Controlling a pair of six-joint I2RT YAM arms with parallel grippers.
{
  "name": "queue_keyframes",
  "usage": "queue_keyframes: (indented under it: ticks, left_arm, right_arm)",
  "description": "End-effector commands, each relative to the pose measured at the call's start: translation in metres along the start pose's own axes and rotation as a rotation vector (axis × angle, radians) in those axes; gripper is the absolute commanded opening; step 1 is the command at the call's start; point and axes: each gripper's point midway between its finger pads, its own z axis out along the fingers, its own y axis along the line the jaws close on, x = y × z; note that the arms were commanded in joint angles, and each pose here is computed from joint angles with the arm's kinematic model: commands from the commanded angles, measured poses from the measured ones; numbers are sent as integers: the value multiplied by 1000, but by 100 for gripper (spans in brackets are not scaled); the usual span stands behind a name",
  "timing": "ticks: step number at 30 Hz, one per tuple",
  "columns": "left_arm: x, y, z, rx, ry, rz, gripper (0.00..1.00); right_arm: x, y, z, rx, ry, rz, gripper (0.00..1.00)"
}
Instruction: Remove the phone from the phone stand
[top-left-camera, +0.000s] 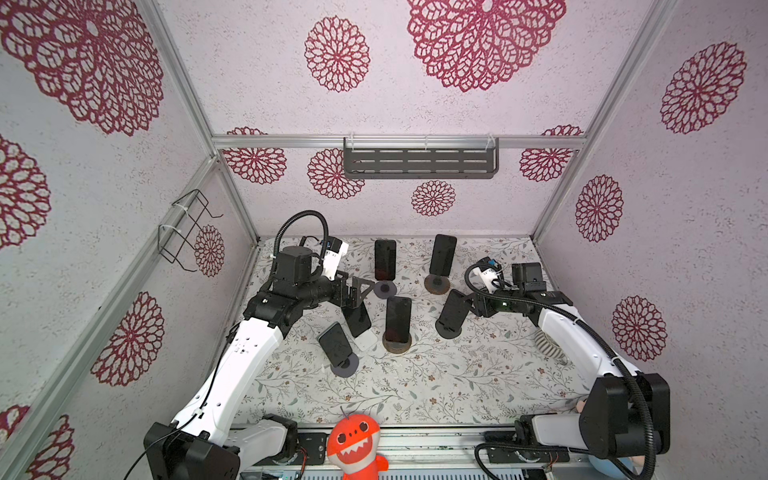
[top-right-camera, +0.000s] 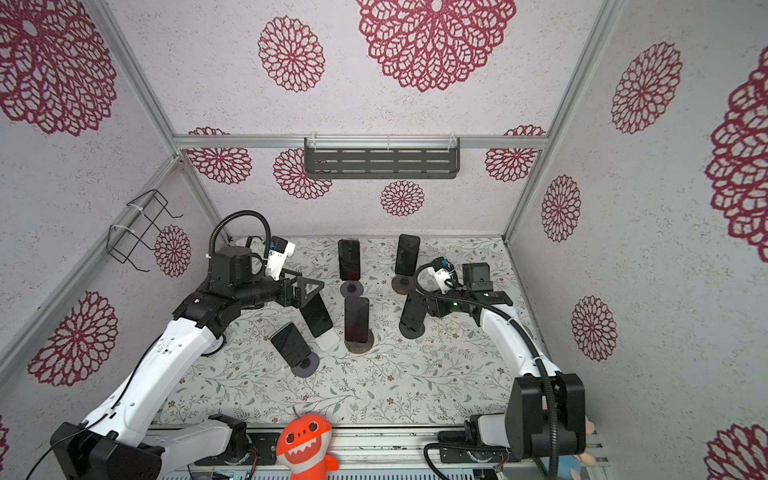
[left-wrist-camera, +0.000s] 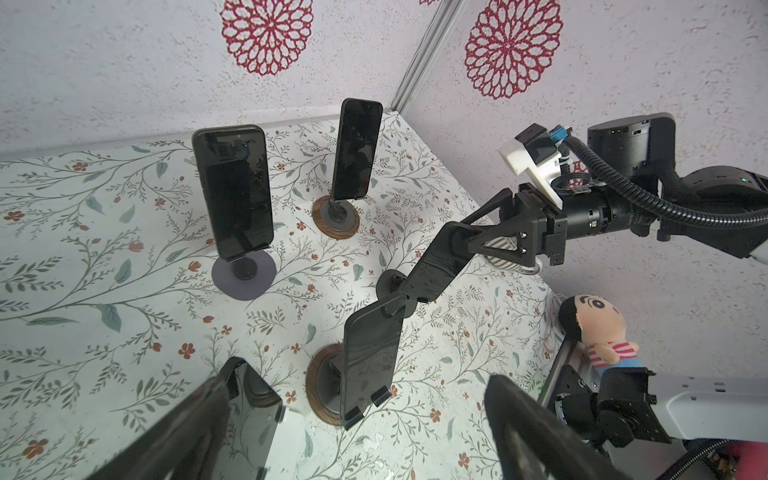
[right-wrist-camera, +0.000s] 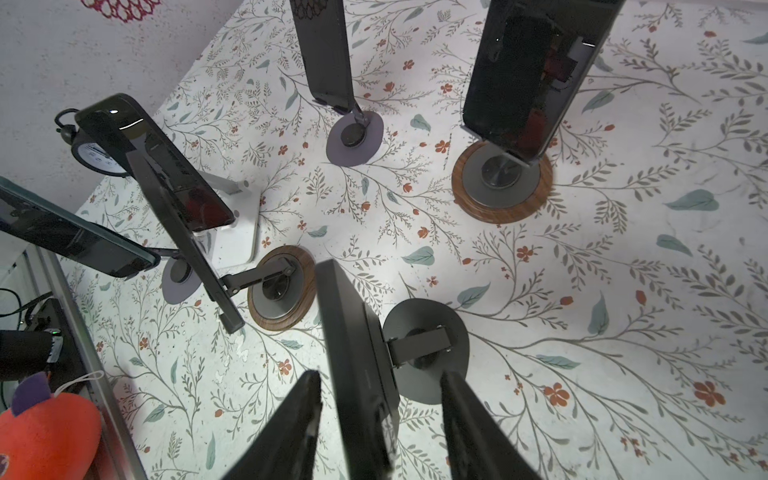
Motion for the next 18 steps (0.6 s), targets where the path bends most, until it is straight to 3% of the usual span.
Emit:
queue_keyframes:
  ticks: [1,6,18]
  left_arm:
    - [-8,-1,-3,-14,-38,18,100]
    - [-12,5,-1,-42,-44,9,99]
    - [-9,20,3,-112,-27,-35,98]
  right_arm:
    - [-9,4,-4,-7,-15,-2,44]
    - [-13,6,-6,-7,-22,-9,33]
    - [-10,8,-7,-26,43,-26,18]
